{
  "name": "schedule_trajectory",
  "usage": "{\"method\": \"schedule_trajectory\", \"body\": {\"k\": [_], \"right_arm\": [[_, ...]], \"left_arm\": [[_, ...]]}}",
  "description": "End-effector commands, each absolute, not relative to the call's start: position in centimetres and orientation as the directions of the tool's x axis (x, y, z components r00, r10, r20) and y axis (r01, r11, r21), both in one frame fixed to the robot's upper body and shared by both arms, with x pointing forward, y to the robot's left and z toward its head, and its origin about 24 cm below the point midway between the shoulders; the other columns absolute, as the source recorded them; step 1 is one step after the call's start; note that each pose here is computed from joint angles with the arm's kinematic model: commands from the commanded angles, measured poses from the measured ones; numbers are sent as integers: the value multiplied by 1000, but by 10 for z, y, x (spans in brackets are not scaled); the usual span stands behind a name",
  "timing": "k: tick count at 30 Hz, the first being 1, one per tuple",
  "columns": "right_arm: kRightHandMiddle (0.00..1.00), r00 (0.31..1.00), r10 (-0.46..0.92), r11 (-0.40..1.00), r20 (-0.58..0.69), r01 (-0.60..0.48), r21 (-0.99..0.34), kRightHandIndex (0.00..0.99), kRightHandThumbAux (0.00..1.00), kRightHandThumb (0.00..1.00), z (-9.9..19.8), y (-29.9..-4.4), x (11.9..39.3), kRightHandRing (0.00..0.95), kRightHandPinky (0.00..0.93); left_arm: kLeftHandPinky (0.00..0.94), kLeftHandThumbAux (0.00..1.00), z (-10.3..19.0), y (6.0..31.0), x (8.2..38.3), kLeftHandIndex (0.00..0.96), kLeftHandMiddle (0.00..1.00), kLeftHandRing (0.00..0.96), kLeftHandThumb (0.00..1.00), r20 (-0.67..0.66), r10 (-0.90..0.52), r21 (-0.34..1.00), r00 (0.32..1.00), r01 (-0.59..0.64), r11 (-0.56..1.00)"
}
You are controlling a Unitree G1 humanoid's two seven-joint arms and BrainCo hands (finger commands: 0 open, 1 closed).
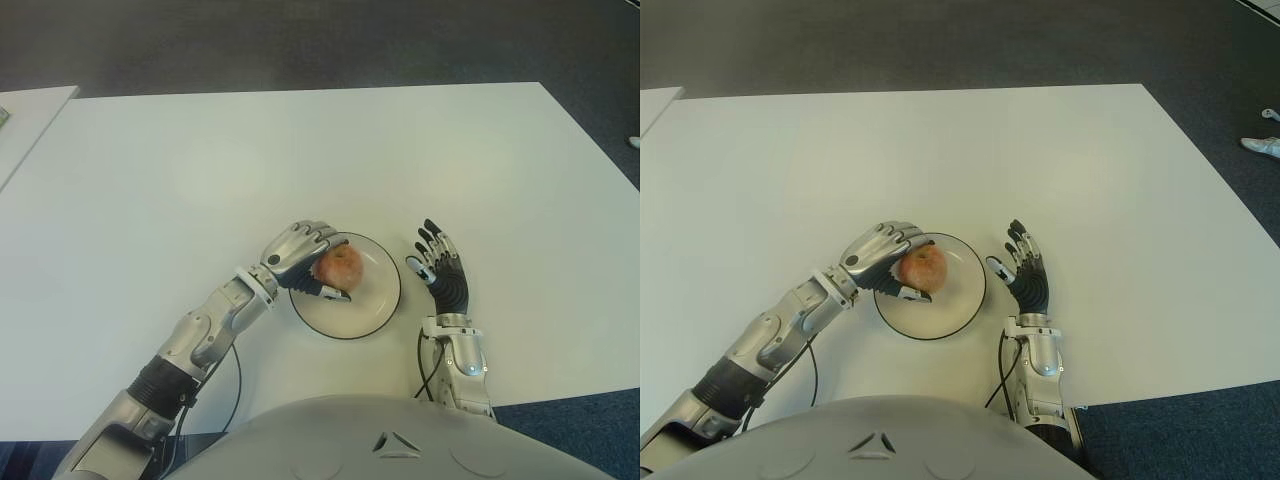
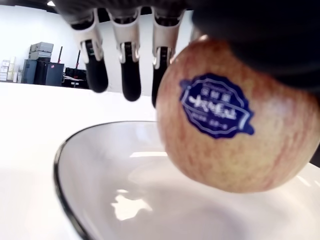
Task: Put the apples into the plate.
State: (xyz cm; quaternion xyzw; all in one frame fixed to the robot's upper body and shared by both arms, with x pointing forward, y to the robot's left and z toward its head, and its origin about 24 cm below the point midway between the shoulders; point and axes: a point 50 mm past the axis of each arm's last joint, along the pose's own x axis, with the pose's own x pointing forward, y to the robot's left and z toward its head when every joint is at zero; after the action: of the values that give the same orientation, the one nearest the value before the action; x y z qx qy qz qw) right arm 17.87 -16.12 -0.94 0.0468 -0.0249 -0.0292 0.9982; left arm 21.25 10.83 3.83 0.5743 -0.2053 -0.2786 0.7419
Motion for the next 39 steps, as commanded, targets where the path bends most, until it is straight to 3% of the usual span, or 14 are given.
{"method": "schedule_trajectory", "body": {"k": [1, 4, 9, 22, 35, 39], "right_arm": [[96, 998, -56, 993, -10, 57, 100, 170, 673, 335, -20, -160, 174, 91, 134], [96, 998, -57, 993, -8, 58, 104, 176, 674, 345, -20, -160, 174, 92, 133], [94, 998, -60, 993, -10, 61, 103, 179, 680, 351, -20, -160, 174, 87, 124], [96, 998, -65, 992, -11, 66, 110, 181, 694, 346, -20, -159, 174, 80, 112], [94, 997, -71, 992, -16, 72, 108, 186, 695, 345, -21, -159, 174, 74, 102], [95, 997, -74, 991, -20, 75, 107, 193, 697, 351, -21, -157, 174, 73, 105]], "left_arm": [[98, 300, 40, 110, 211, 203, 144, 105, 256, 5, -646, 970, 763, 154, 189], [32, 282, 41, 111, 211, 106, 57, 34, 239, 1, -642, 970, 766, 156, 187], [5, 240, 43, 112, 209, 21, 9, 5, 244, -15, -639, 965, 769, 178, 191], [0, 134, 50, 113, 207, 0, 0, 0, 235, -43, -649, 958, 760, 215, 189], [0, 105, 59, 117, 207, 0, 0, 0, 206, -56, -657, 968, 751, 203, 149], [0, 105, 57, 126, 212, 0, 0, 0, 214, -38, -613, 959, 789, 200, 198]]}}
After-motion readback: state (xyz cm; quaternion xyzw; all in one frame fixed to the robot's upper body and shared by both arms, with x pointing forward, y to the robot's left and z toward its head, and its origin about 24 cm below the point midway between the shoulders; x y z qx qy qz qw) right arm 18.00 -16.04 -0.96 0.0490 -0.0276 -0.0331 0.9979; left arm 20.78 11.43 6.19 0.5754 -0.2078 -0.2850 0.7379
